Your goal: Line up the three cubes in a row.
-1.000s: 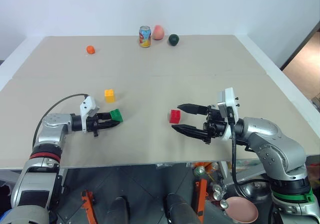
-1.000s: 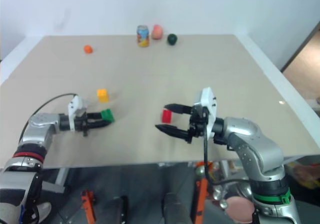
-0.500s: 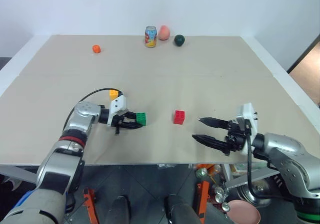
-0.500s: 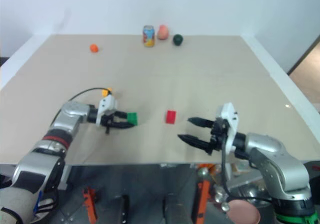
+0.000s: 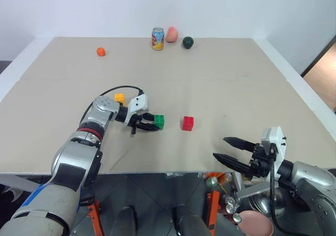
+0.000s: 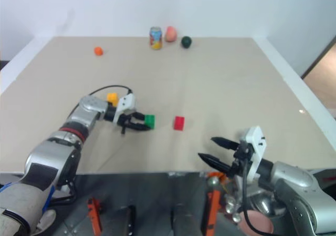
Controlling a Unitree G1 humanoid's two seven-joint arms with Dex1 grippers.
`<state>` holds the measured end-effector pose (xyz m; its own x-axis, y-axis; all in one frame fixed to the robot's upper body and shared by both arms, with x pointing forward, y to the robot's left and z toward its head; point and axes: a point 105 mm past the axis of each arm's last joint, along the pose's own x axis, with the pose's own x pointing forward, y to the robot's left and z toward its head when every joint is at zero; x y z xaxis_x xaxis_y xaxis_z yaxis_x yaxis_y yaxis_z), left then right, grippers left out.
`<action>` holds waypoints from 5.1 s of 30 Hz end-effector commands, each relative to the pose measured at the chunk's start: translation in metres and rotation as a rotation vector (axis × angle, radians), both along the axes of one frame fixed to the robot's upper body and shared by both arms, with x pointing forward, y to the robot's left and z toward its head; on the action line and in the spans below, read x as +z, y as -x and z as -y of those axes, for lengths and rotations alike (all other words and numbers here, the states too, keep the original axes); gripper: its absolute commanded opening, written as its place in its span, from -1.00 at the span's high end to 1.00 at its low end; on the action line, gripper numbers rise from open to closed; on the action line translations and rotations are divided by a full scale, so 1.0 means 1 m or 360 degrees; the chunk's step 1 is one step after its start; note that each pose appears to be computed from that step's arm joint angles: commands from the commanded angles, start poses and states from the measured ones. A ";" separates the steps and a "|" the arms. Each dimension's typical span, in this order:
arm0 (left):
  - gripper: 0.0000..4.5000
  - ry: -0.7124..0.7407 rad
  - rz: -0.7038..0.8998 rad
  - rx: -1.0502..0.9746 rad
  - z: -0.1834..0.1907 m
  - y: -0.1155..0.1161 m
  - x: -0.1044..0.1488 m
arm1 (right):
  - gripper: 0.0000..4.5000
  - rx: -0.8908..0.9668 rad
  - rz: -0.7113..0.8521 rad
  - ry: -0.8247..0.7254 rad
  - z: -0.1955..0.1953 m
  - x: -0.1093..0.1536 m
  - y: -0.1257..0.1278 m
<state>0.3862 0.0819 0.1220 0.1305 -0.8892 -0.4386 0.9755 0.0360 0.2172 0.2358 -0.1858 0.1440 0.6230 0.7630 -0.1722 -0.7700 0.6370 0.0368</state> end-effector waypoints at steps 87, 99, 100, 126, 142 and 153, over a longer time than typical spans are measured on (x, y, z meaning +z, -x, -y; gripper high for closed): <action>-0.99 0.0579 0.0362 0.1594 -0.129 -0.008 0.016 | -0.74 -0.0062 0.0556 -0.0160 -0.056 0.076 -0.101; -0.99 0.0554 0.0257 0.1709 -0.094 -0.026 0.009 | -0.74 -0.0121 0.0558 -0.0180 -0.050 0.077 -0.096; -0.99 0.0542 0.0252 0.1721 -0.091 -0.027 0.008 | -0.74 -0.0125 0.0559 -0.0182 -0.050 0.077 -0.096; -0.16 0.0454 0.0157 0.2116 -0.085 -0.046 -0.016 | -0.74 -0.0164 0.0528 -0.0199 -0.046 0.073 -0.092; 0.42 0.0620 0.0471 0.1593 -0.072 -0.054 0.033 | -0.74 0.0050 0.0416 -0.0167 -0.043 0.067 -0.072; 0.42 0.0540 0.0387 0.0660 -0.068 -0.023 0.042 | -0.74 0.0145 0.0325 -0.0186 -0.018 0.069 -0.046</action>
